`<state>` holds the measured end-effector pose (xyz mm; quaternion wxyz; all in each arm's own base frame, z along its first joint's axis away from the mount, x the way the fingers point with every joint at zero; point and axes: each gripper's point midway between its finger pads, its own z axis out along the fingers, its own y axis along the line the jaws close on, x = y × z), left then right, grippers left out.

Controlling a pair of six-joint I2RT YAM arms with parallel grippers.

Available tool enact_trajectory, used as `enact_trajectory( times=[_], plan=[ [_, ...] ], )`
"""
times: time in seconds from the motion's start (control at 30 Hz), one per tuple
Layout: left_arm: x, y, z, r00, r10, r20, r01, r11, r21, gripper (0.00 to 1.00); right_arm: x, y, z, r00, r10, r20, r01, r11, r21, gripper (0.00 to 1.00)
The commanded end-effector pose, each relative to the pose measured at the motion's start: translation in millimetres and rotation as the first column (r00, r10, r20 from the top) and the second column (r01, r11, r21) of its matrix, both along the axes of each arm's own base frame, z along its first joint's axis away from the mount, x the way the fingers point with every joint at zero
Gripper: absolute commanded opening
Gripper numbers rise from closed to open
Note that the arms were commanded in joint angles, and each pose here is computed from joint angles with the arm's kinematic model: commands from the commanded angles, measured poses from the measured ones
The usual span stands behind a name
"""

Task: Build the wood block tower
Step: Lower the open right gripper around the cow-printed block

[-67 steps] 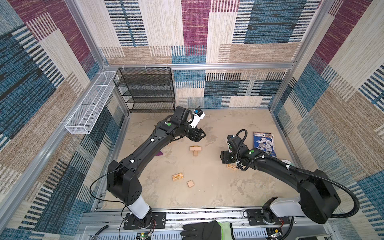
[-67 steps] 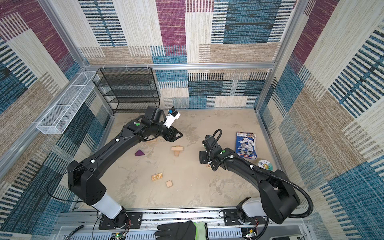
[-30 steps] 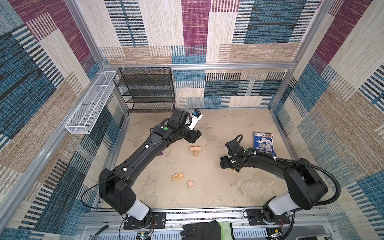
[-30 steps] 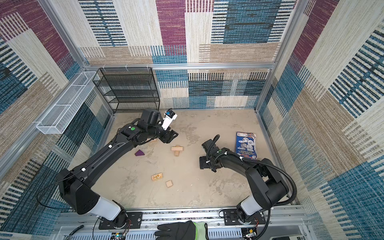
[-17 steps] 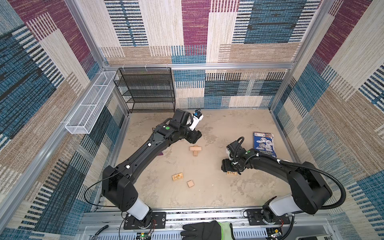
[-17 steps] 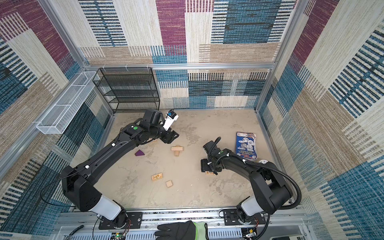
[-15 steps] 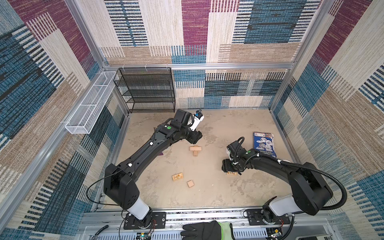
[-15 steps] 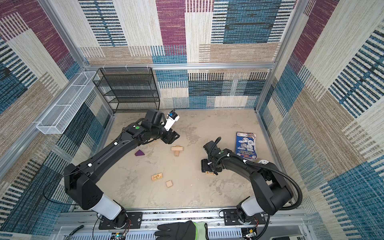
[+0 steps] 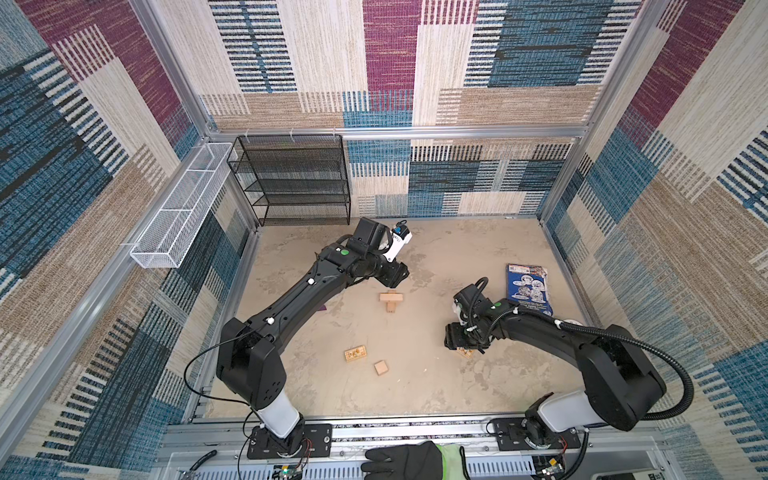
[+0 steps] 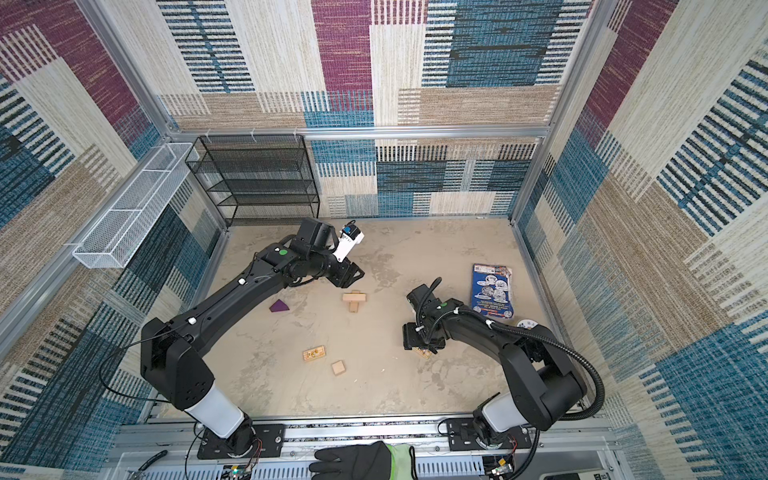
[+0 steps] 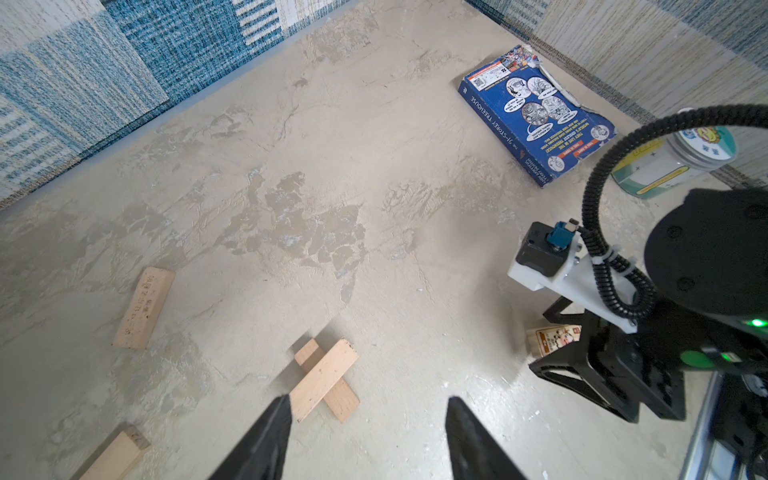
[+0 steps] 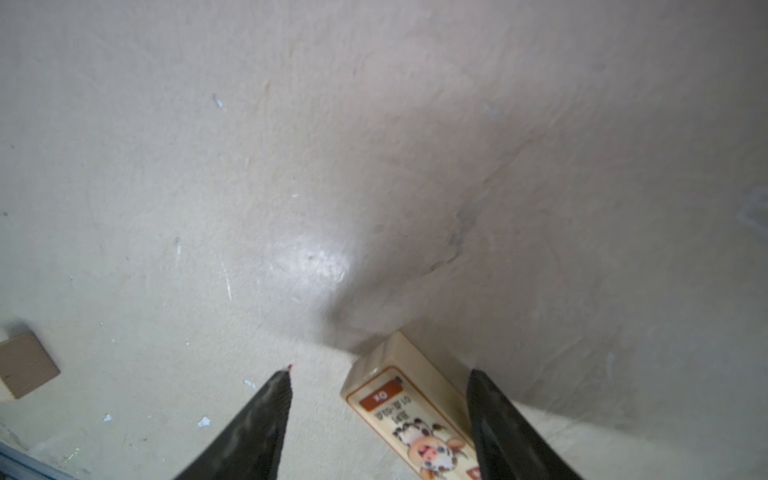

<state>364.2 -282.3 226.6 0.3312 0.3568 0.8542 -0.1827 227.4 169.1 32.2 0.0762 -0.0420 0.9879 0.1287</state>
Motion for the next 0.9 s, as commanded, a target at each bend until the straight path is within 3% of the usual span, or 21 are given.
enact_trajectory(
  times=[0.0, 0.43, 0.87],
  plan=[
    [-4, -1, 3, 1.0, 0.004, -0.018, -0.005, 1.0, -0.011, 0.64, -6, 8, 4, 1.0, 0.006, -0.024, -0.005, 1.0, 0.03, 0.69],
    [-9, 1, 9, 1.0, 0.003, 0.021, -0.003, 1.0, 0.029, 0.64, -25, 23, 5, 0.998, 0.036, -0.046, -0.034, 0.999, 0.032, 0.71],
    [-14, 2, 13, 0.998, -0.012, 0.062, 0.007, 0.997, 0.074, 0.64, -35, 3, -5, 0.998, 0.02, -0.062, -0.027, 0.993, -0.118, 0.57]
  ],
)
